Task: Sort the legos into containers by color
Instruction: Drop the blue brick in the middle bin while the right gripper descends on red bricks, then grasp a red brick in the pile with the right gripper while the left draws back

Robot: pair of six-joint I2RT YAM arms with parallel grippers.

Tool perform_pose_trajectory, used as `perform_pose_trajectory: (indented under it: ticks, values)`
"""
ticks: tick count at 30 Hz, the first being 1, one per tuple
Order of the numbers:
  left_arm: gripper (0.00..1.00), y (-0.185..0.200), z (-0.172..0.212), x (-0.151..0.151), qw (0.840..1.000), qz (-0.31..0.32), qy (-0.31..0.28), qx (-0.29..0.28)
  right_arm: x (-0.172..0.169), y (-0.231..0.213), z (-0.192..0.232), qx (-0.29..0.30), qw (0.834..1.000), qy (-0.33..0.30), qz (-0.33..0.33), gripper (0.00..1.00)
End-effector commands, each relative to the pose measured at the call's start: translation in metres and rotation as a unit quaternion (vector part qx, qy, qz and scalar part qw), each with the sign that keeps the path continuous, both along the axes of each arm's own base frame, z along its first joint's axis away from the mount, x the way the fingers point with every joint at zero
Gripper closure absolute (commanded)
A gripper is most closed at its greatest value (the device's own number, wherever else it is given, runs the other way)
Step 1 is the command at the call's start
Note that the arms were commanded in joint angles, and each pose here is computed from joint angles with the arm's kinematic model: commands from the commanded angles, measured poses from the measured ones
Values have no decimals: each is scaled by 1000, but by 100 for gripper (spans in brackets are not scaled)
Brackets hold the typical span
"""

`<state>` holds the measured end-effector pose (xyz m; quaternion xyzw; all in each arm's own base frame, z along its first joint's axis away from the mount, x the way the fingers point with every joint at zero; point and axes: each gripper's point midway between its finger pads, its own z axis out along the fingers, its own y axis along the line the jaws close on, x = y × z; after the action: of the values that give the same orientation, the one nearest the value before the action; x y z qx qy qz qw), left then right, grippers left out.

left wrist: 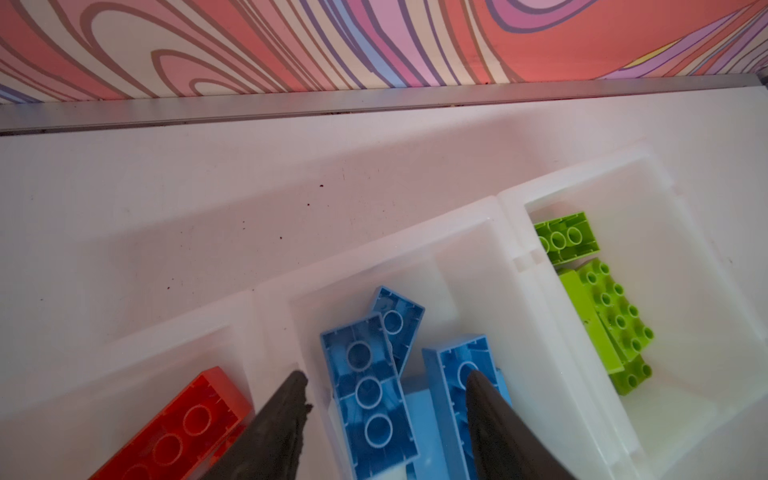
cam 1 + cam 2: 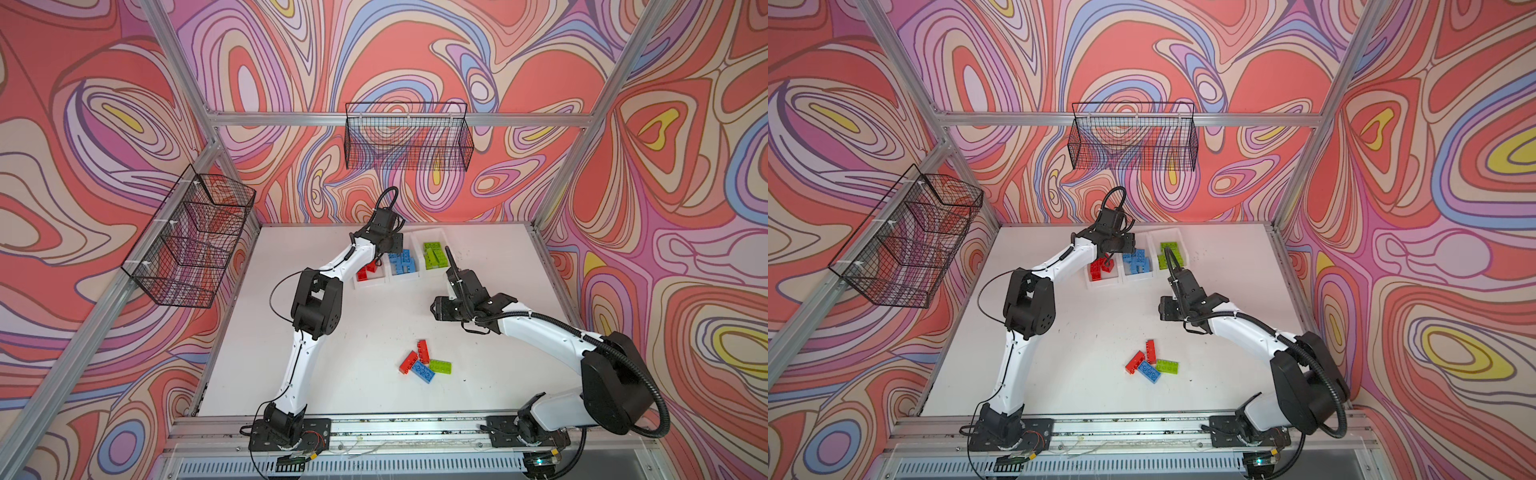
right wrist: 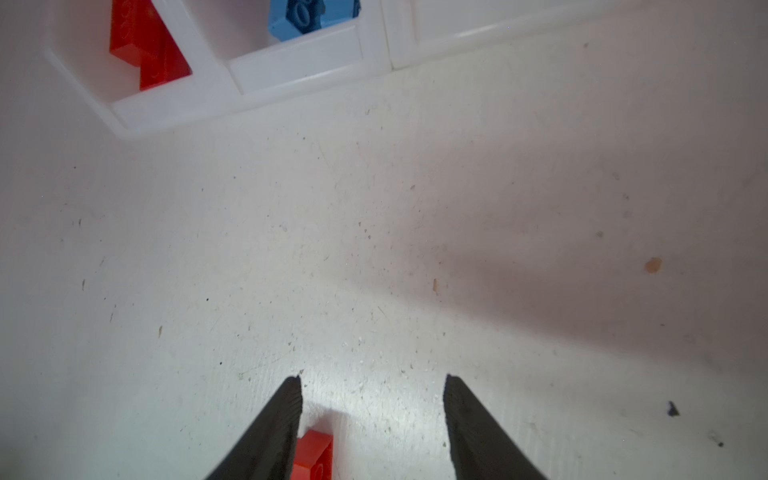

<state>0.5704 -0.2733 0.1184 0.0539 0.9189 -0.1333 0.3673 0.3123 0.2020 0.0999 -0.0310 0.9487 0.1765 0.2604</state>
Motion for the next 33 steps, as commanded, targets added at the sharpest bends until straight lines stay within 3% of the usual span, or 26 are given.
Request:
perform_pose_trajectory:
  ticks: [1,7,13,22,33]
  values:
    - [26,-6,46,-9,999,-26,-39,-20,-20,5,-4,-3,1000,18,23,41]
    - [24,20,102,-37,996,-30,-84,-2,-41,9,-7,-14,998,37,51,40]
    - [24,73,127,-79,995,-13,-90,36,-58,5,-8,-23,997,54,58,39]
    - [25,147,103,-138,996,10,-60,62,-83,17,-23,18,994,85,59,39]
    - [26,138,87,-147,998,-8,-51,30,-88,38,-42,-28,991,108,72,39]
